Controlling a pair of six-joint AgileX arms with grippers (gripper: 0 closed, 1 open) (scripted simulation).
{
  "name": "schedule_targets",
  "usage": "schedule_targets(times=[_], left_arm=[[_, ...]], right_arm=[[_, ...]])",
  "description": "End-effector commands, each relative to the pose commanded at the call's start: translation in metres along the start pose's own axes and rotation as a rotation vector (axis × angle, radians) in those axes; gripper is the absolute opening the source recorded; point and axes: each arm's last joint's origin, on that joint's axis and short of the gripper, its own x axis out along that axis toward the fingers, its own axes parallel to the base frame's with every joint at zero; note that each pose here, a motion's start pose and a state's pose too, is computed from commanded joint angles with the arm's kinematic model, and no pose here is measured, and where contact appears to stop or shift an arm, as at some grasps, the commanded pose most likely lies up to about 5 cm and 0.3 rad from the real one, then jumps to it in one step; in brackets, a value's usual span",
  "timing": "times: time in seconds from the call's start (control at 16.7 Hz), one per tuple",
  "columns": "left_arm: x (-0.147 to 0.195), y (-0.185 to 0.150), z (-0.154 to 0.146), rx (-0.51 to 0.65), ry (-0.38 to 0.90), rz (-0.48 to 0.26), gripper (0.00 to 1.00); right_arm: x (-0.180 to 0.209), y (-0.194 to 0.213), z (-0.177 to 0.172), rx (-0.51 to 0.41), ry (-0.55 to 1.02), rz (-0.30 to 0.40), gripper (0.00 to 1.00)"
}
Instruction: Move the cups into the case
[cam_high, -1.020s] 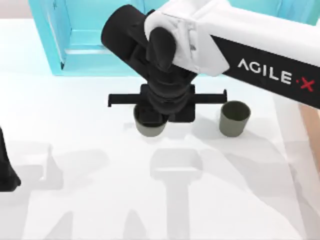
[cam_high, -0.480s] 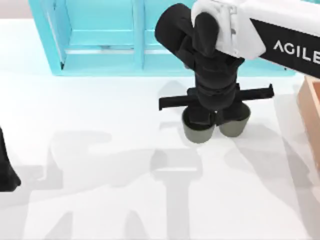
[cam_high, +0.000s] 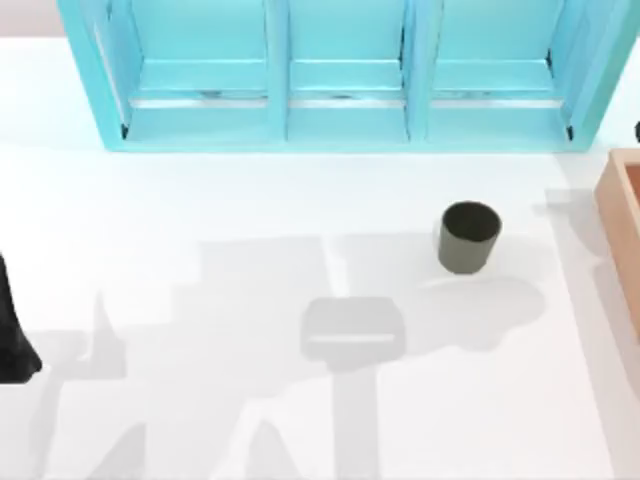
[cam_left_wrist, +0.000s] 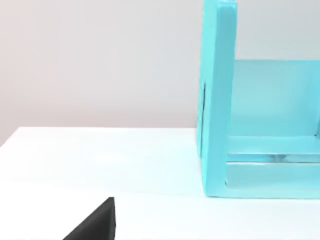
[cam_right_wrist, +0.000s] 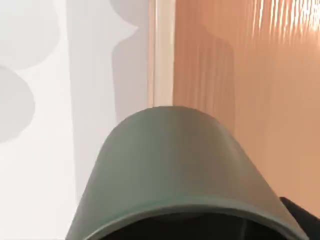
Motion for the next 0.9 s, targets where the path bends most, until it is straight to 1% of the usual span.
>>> schedule_targets(times=[0.12, 0.18, 0.24, 0.36, 0.48, 0.6, 0.9], left_arm=[[0.000, 0.000, 0.000, 0.000, 0.000, 0.000, 1.00], [0.000, 0.000, 0.000, 0.000, 0.000, 0.000, 1.00], [0.000, 0.000, 0.000, 0.000, 0.000, 0.000, 1.00], [0.000, 0.000, 0.000, 0.000, 0.000, 0.000, 1.00], [0.000, 0.000, 0.000, 0.000, 0.000, 0.000, 1.00], [0.000, 0.000, 0.000, 0.000, 0.000, 0.000, 1.00], [0.000, 0.000, 0.000, 0.000, 0.000, 0.000, 1.00]], right_arm=[[-0.004, -0.062, -0.021, -0.005, 0.016, -0.003, 0.00], [-0.009, -0.086, -0.036, -0.003, 0.009, -0.008, 0.00], [-0.014, -0.105, -0.053, -0.001, 0.004, -0.011, 0.00], [-0.016, -0.129, -0.086, 0.003, 0.015, 0.001, 0.00], [-0.013, -0.139, -0.111, 0.008, 0.054, 0.034, 0.00], [-0.009, -0.143, -0.124, 0.012, 0.089, 0.056, 0.00], [-0.009, -0.143, -0.124, 0.011, 0.093, 0.056, 0.00]])
